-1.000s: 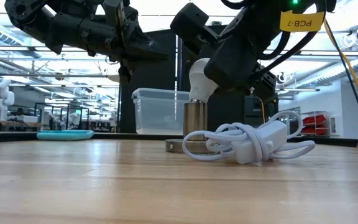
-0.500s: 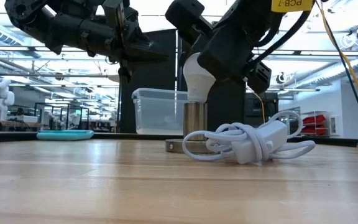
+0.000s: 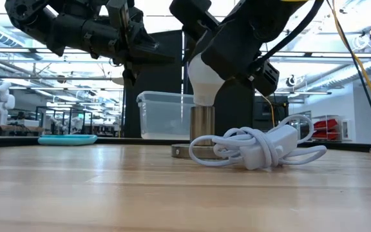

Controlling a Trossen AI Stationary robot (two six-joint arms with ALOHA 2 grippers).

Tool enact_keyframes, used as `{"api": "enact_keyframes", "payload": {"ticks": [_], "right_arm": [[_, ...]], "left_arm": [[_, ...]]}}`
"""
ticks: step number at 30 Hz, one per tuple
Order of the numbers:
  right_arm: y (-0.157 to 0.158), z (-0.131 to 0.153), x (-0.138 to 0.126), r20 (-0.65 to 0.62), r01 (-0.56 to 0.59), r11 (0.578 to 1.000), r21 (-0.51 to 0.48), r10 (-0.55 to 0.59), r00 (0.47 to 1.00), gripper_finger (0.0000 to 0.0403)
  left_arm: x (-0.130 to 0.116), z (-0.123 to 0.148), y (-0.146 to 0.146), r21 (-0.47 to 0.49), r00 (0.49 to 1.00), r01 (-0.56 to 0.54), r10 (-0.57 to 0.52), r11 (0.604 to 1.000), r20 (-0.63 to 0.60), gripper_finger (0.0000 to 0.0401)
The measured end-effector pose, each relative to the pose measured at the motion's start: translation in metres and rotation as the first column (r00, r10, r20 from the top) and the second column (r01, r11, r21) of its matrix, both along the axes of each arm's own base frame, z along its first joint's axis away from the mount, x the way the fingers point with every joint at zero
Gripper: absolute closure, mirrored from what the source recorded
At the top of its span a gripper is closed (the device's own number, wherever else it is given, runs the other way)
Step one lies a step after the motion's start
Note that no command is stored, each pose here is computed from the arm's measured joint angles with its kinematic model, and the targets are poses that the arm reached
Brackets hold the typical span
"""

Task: Screw lightbulb
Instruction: Insert the light bulb into the lamp

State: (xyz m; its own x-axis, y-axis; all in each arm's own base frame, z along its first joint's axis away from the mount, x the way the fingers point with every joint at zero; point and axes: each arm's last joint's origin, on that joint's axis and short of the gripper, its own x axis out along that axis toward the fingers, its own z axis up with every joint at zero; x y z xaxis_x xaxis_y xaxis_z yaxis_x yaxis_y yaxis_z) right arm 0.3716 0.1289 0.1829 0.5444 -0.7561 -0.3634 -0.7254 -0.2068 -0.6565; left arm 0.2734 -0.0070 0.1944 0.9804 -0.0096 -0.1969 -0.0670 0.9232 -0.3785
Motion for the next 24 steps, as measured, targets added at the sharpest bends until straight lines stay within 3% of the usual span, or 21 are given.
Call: {"api": "enact_keyframes", "payload": {"ticks": [7, 17, 21, 24], "right_arm": [[-0.001, 0.006, -0.002, 0.042, 0.02, 1.0, 0.012, -0.02, 0.999, 0.0106], [0.003, 0.018, -0.012, 0.187, 0.077, 0.99, 0.119, -0.099, 0.977, 0.0106], [0.001, 0.015, -0.017, 0.246, 0.13, 0.971, 0.2, -0.178, 0.953, 0.0106], [-0.003, 0.02, -0.025, 0.336, 0.176, 0.929, 0.325, -0.288, 0.897, 0.0106]], "left_arm": [[0.0, 0.0, 0.0, 0.0, 1.0, 0.0, 0.0, 1.0, 0.0, 0.036], [0.0, 0.0, 0.0, 0.0, 1.0, 0.0, 0.0, 1.0, 0.0, 0.036], [0.0, 0.0, 0.0, 0.0, 1.0, 0.0, 0.0, 1.0, -0.001, 0.036], [0.0, 0.0, 0.0, 0.0, 1.0, 0.002, -0.002, 1.0, -0.001, 0.036]]}}
